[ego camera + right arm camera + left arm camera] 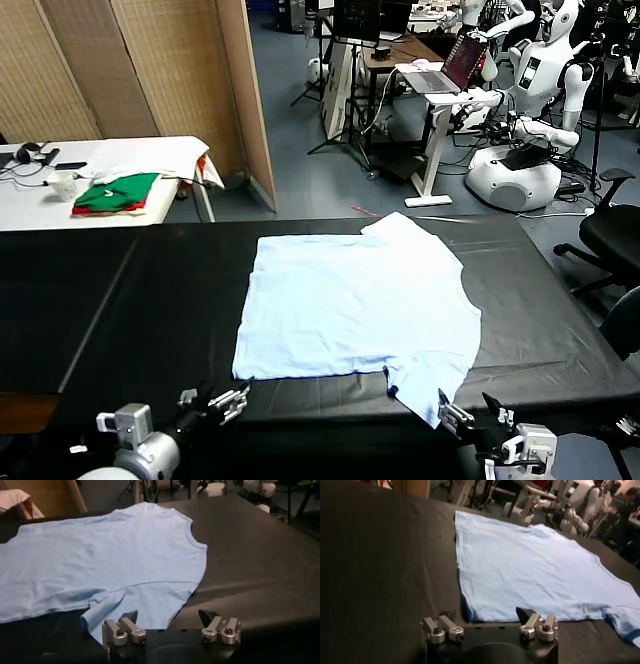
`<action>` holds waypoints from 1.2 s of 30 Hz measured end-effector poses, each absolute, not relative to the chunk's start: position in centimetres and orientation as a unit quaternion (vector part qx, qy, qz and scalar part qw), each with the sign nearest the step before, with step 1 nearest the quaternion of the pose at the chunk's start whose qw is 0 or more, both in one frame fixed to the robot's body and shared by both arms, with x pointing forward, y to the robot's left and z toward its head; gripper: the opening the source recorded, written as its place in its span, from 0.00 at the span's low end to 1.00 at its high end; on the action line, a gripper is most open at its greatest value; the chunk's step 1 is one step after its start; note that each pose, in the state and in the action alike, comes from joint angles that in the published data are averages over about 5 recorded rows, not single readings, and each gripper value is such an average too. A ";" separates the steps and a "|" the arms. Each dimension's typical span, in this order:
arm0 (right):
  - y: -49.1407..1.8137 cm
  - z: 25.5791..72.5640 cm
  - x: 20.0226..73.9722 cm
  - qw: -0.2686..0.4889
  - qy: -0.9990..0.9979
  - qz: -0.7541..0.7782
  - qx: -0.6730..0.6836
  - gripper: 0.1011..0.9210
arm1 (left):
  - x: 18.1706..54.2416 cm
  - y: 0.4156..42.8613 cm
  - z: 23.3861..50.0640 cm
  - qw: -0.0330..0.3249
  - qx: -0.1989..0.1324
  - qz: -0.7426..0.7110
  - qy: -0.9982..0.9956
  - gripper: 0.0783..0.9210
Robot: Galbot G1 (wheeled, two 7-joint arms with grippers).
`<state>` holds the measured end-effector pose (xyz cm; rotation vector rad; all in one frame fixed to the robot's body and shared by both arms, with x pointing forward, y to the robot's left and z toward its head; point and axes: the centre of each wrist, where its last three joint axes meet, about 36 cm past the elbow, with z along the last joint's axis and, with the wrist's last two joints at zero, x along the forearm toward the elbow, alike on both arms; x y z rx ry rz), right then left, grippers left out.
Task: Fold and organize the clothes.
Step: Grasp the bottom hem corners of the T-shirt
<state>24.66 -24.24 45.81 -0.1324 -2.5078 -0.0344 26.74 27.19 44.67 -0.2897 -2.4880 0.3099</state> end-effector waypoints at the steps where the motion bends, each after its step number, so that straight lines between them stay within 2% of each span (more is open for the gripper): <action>1: -24.2 45.8 24.7 0.310 -0.949 -0.013 -0.050 0.98 | 26.8 27.2 44.6 0.303 -0.109 0.117 -0.939 0.98; 5: -23.6 45.4 25.2 0.311 -0.949 -0.011 -0.046 0.98 | 27.6 27.2 44.3 0.299 -0.102 0.117 -0.941 0.98; 9: -23.0 44.8 25.6 0.317 -0.947 -0.014 -0.044 0.90 | 28.3 27.2 44.0 0.296 -0.098 0.114 -0.944 0.94; 16: -22.8 43.6 25.8 0.326 -0.944 -0.021 -0.042 0.64 | 28.8 27.2 43.2 0.297 -0.088 0.106 -0.945 0.59; 18: -22.8 43.4 25.8 0.327 -0.944 -0.023 -0.041 0.55 | 28.8 27.1 43.0 0.299 -0.086 0.104 -0.945 0.52; 22: -22.9 42.9 25.7 0.329 -0.943 -0.025 -0.042 0.37 | 28.7 27.0 42.7 0.303 -0.084 0.097 -0.944 0.29; 25: -23.0 42.7 25.6 0.328 -0.943 -0.026 -0.042 0.19 | 28.5 26.9 42.5 0.308 -0.082 0.088 -0.944 0.16; 27: -23.0 42.7 25.4 0.328 -0.944 -0.027 -0.041 0.09 | 28.3 26.9 42.4 0.311 -0.082 0.084 -0.943 0.13; 29: -23.0 42.8 25.2 0.327 -0.944 -0.027 -0.040 0.05 | 28.1 26.8 42.4 0.313 -0.082 0.083 -0.942 0.10; 36: -22.7 44.3 23.9 0.337 -0.941 -0.021 -0.032 0.05 | 27.5 26.7 42.8 0.312 -0.082 0.078 -0.943 0.08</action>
